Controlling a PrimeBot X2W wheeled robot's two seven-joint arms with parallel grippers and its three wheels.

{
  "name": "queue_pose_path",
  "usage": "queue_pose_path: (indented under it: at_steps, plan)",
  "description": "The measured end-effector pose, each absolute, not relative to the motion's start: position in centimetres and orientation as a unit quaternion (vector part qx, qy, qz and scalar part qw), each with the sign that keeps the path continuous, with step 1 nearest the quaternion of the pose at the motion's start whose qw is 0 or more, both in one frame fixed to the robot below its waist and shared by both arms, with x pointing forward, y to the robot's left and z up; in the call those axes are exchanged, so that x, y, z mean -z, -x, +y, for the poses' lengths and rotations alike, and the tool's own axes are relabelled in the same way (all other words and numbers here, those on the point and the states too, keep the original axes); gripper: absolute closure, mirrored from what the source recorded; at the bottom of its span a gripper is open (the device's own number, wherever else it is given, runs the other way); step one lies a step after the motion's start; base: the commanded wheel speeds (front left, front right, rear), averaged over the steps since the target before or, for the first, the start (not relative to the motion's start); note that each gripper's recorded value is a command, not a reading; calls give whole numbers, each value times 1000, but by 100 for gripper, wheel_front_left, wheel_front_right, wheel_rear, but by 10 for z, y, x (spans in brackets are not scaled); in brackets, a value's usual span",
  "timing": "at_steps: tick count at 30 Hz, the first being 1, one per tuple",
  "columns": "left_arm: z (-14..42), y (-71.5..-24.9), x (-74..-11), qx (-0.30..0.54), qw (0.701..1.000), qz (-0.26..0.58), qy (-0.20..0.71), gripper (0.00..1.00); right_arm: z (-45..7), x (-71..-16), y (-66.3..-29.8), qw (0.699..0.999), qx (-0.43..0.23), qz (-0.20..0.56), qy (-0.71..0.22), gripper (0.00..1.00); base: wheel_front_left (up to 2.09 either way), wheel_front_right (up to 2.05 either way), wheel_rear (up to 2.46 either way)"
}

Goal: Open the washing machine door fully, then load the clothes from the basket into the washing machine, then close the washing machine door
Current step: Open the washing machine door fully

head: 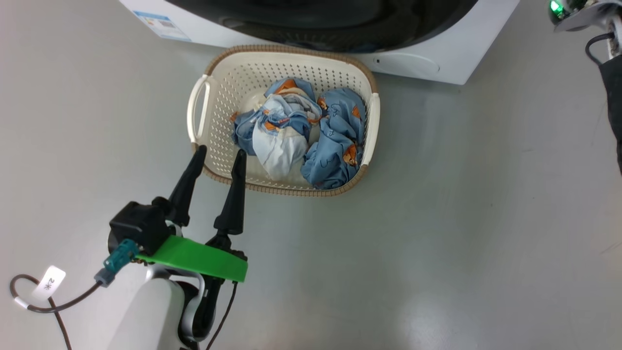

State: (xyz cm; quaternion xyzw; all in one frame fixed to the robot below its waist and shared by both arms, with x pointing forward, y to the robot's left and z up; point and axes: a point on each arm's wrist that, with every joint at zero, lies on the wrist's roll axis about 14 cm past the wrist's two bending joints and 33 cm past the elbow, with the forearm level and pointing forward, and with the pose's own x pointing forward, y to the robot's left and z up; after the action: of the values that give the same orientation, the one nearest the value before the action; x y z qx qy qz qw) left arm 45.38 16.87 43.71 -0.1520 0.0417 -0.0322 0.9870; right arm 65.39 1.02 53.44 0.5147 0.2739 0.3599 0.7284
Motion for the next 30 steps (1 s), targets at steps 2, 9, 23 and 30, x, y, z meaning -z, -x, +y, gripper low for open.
queue_pose_path:
  at_steps: [2, 9, 23, 30]
  plan:
    - [168, -454, -440, 34, 987, 38, 152, 0, 12, -536, -649, 728, -365, 276, -511, 100, 0, 0, 0]
    - [166, -454, -449, 38, 987, 27, 154, 0, 21, -536, -626, 722, -384, 293, -495, 100, 0, 0, 0]
    - [165, -448, -461, 38, 987, 14, 158, 0, 35, -536, -580, 708, -418, 321, -471, 100, 0, 0, 0]
    - [165, -434, -464, 35, 987, 14, 158, 0, 53, -537, -543, 693, -445, 341, -454, 100, 0, 0, 0]
